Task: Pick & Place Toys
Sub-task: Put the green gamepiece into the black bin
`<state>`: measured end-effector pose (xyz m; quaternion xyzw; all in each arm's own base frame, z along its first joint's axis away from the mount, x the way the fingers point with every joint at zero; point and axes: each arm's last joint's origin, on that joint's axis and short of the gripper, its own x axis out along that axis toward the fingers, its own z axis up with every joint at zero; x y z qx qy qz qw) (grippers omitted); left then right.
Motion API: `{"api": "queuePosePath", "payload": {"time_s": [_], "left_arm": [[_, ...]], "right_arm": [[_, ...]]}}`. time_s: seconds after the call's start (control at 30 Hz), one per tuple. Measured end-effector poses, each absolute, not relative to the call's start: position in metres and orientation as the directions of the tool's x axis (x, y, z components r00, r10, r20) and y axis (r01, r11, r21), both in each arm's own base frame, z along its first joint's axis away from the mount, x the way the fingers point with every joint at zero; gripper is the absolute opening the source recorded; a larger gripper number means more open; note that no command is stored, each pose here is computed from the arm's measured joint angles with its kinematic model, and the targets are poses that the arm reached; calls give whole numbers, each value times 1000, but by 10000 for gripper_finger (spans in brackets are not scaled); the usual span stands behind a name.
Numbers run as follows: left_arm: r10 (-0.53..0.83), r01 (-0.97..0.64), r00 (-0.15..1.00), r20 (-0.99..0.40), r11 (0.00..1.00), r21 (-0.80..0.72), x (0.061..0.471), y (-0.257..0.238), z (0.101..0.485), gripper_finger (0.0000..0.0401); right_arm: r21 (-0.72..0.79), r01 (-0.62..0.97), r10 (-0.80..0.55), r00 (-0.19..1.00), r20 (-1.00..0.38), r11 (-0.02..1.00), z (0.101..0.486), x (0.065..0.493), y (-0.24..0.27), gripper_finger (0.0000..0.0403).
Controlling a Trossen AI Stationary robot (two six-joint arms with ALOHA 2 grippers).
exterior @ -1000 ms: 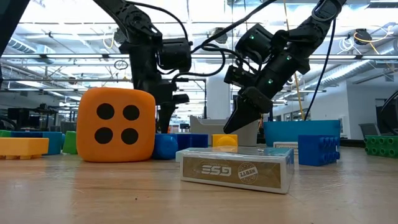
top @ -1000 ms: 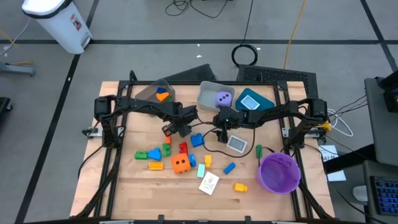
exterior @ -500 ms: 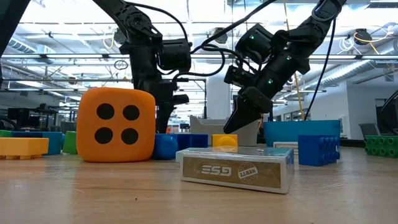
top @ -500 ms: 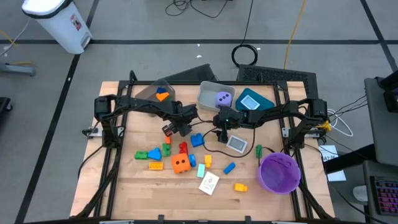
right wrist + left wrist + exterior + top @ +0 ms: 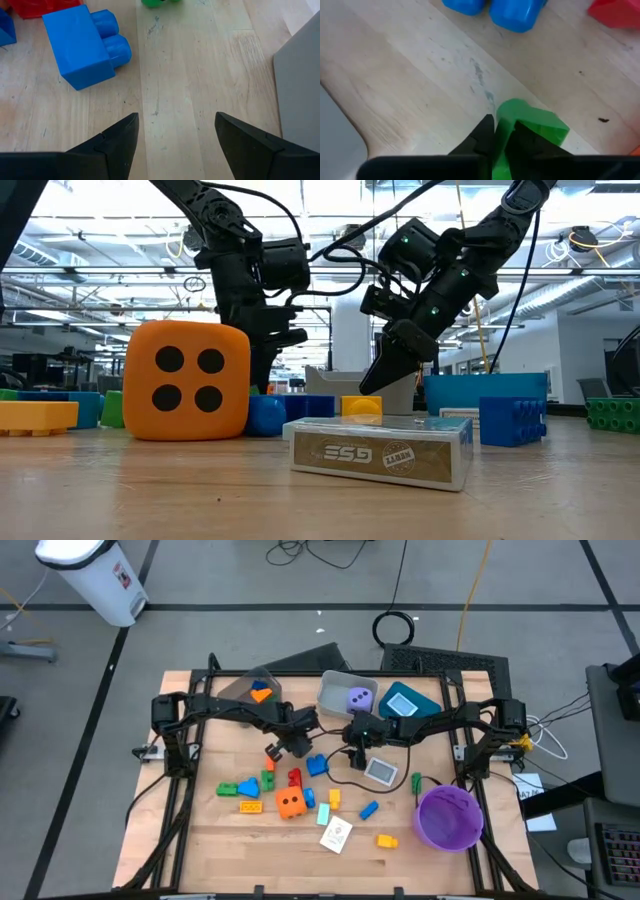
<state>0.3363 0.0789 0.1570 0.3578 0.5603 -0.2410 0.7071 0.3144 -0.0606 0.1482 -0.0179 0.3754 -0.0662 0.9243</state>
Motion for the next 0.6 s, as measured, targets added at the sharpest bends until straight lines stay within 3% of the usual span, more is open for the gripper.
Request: {"api": "queuePosePath", "payload": {"time_s": [0.17,0.4,0.6], "left_arm": [[62,716,257,-964,658,233,336,79,157,17],[94,652,255,-963,718,242,336,80,159,40],[165,569,292,-942,762,310,328,92,190,14]], "right_arm": [[-83,109,-136,709,-692,991,148,314,-61,254],[-83,109,-136,709,-692,991,148,314,-61,254],[-81,111,-136,709,-692,991,148,314,-61,254]]}}
